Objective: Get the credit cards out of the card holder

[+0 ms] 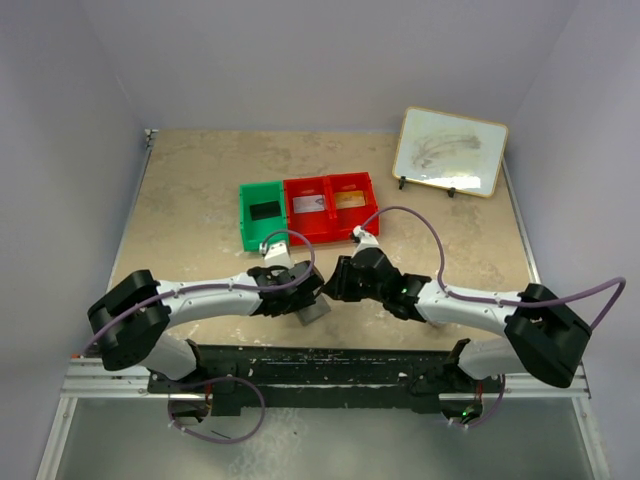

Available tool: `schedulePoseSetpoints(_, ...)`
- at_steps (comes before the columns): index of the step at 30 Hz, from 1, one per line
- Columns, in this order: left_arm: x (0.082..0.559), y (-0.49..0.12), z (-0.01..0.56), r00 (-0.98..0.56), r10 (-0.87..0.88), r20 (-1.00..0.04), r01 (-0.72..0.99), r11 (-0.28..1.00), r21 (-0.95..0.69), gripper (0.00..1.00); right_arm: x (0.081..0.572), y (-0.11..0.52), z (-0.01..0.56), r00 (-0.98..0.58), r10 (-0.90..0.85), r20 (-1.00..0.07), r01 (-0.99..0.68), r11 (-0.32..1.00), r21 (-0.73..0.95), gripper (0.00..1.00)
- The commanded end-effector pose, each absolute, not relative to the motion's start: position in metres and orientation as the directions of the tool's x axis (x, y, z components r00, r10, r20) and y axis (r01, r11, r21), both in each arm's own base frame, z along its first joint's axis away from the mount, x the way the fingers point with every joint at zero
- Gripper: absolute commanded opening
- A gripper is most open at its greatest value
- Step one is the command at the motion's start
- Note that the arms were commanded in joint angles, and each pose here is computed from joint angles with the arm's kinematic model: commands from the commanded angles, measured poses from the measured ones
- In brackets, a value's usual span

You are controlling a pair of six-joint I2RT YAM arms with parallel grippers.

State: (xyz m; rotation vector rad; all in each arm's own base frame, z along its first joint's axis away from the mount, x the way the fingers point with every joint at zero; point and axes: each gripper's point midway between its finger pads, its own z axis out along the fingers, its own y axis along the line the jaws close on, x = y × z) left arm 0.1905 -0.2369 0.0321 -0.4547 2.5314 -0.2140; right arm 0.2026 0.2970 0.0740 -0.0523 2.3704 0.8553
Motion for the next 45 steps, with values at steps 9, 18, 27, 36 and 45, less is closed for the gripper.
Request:
schedulePoseSetpoints(9, 0.187, -0.231, 0.039, -0.763, -0.401, -0.508, -0.281, 0.912, -0.298, 0.54, 0.205, 0.298, 0.075, -0.807, 0.158, -0.569, -0.236, 0.797, 0.556, 0.34)
schedulePoseSetpoints(18, 0.191, -0.228, 0.041, -0.733, -0.432, -0.525, -0.298, 0.898, -0.324, 0.55, 0.211, 0.308, 0.074, -0.803, 0.122, -0.583, -0.269, 0.799, 0.538, 0.35)
schedulePoseSetpoints(27, 0.190, -0.226, 0.041, -0.727, -0.445, -0.523, -0.302, 0.891, -0.338, 0.52, 0.209, 0.313, 0.070, -0.811, 0.090, -0.578, -0.295, 0.790, 0.538, 0.36)
schedulePoseSetpoints(36, 0.190, -0.222, 0.047, -0.709, -0.471, -0.524, -0.309, 0.876, -0.369, 0.47, 0.210, 0.316, 0.068, -0.816, 0.071, -0.574, -0.303, 0.793, 0.529, 0.36)
schedulePoseSetpoints(45, 0.185, -0.213, 0.046, -0.695, -0.495, -0.521, -0.309, 0.860, -0.405, 0.31, 0.210, 0.322, 0.068, -0.819, 0.065, -0.570, -0.311, 0.785, 0.536, 0.36)
